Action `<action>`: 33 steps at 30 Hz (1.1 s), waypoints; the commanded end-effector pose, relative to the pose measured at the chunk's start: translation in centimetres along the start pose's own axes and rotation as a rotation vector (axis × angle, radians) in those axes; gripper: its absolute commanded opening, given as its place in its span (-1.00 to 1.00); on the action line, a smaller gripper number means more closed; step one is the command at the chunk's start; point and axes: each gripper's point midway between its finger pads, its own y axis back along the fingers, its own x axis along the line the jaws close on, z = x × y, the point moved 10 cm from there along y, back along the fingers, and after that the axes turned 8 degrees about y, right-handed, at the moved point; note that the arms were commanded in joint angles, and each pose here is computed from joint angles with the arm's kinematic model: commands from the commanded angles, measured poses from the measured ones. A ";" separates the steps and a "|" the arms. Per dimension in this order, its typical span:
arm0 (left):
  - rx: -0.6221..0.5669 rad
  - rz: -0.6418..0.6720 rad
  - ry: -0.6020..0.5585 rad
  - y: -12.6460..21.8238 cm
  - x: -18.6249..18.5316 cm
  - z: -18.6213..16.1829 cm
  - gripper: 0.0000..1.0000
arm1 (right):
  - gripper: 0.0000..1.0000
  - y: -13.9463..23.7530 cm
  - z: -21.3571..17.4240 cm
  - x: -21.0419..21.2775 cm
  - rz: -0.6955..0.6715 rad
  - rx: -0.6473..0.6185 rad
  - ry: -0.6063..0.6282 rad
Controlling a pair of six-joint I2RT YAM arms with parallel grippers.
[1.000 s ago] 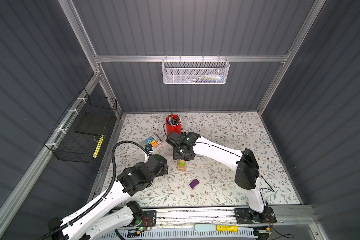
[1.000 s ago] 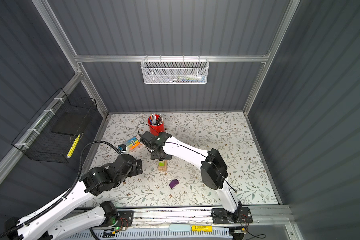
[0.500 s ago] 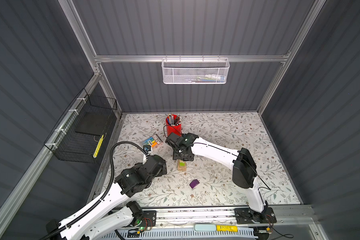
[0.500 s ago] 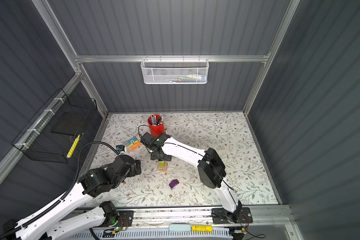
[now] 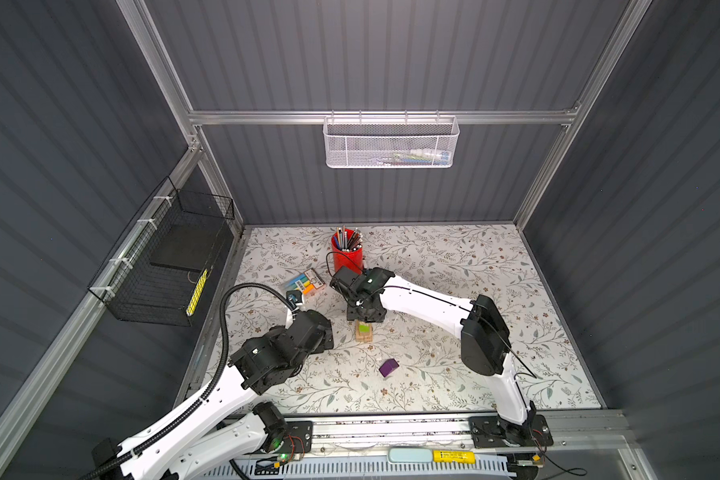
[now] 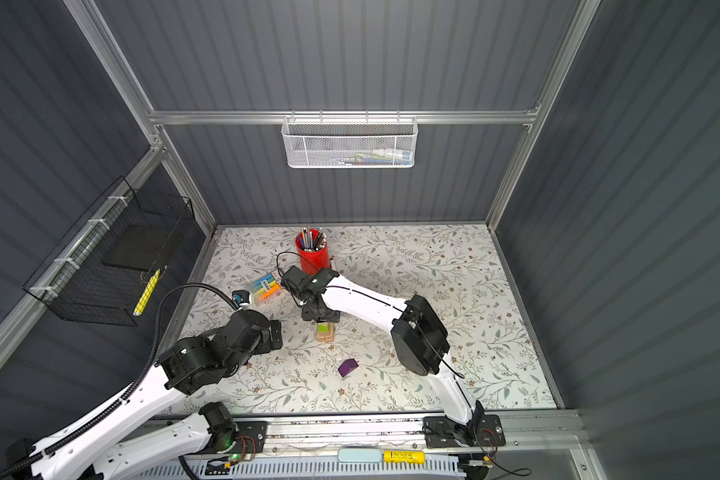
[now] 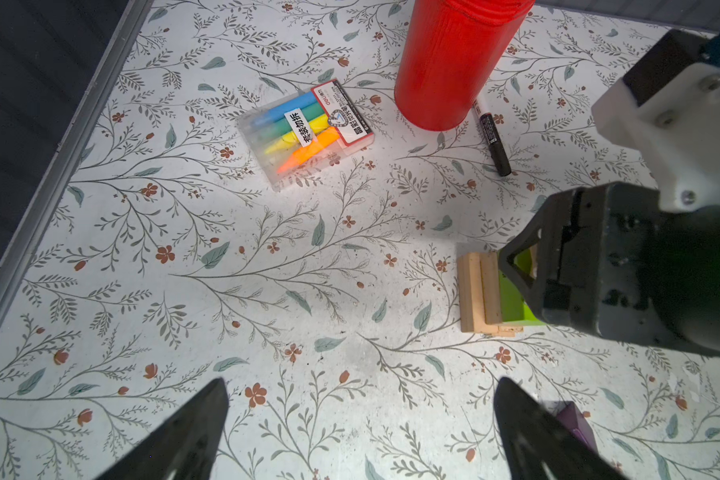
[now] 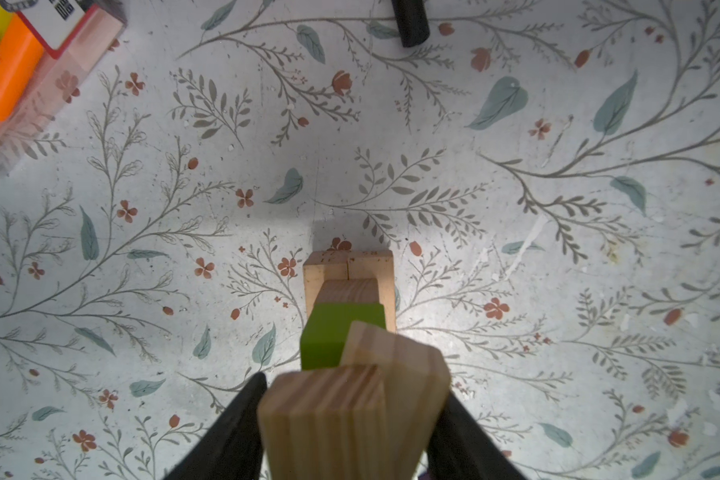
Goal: Build the wood block tower
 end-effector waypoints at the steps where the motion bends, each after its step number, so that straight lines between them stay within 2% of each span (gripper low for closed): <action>1: -0.001 0.031 -0.009 -0.1 0.4 -0.3 0.99 | 0.08 -0.9 -0.1 -0.3 -0.023 0.015 0.001; 8: -0.003 0.029 -0.008 -0.1 0.4 -0.3 0.99 | -0.14 -0.8 0.0 -0.2 -0.014 0.019 0.015; 21: -0.005 0.027 -0.007 -0.1 0.3 -0.2 0.99 | -0.30 -0.3 -0.1 -0.1 -0.009 0.021 0.034; 29: -0.009 0.032 -0.005 0.0 0.5 -0.2 0.99 | -0.31 -0.4 -0.2 0.0 -0.011 0.032 0.044; 33: -0.008 0.034 -0.005 0.0 0.5 -0.2 0.99 | -0.23 -0.5 -0.2 0.0 -0.015 0.036 0.050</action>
